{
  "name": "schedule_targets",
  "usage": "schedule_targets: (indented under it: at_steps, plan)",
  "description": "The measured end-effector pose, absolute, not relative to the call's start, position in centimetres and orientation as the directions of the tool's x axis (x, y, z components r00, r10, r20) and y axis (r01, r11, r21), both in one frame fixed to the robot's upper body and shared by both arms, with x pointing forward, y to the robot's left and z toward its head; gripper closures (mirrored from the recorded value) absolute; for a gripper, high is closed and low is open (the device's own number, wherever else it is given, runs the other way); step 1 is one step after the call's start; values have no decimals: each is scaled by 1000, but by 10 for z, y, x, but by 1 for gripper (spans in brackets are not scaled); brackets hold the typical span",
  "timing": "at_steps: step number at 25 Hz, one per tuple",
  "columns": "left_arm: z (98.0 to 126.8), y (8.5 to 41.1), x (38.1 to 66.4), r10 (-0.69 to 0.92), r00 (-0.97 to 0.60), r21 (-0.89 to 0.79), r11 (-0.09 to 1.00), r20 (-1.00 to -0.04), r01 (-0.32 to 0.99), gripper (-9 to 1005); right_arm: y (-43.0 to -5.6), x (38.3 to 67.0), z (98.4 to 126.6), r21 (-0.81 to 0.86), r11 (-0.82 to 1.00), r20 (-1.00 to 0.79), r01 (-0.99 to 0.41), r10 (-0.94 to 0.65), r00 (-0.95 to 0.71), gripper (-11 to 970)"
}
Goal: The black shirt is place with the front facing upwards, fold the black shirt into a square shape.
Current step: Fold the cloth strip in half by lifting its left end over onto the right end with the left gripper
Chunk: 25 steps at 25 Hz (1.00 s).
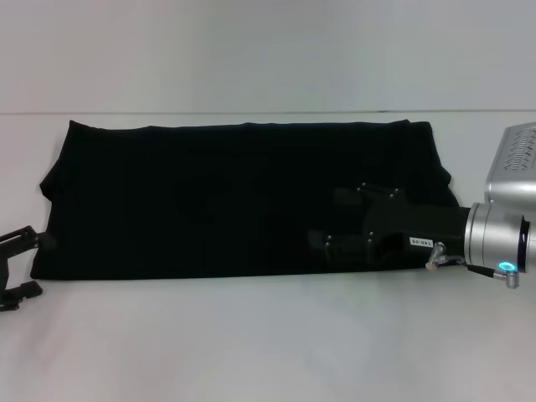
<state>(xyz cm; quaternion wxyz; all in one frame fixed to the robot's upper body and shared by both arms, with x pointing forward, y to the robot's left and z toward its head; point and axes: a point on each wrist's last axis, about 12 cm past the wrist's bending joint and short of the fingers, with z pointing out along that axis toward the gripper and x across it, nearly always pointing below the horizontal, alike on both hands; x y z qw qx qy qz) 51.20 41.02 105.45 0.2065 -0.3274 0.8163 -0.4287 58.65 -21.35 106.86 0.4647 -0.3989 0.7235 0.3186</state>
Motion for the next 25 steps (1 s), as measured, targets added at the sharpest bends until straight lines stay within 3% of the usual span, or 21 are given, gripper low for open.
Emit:
schedule_targets:
  at_steps: [25]
  plan:
    - [1060,394,548,-696,-711,-797,485,-104,-359,162,-212,583,1066,111,474,-927,-874,-269,-263,11]
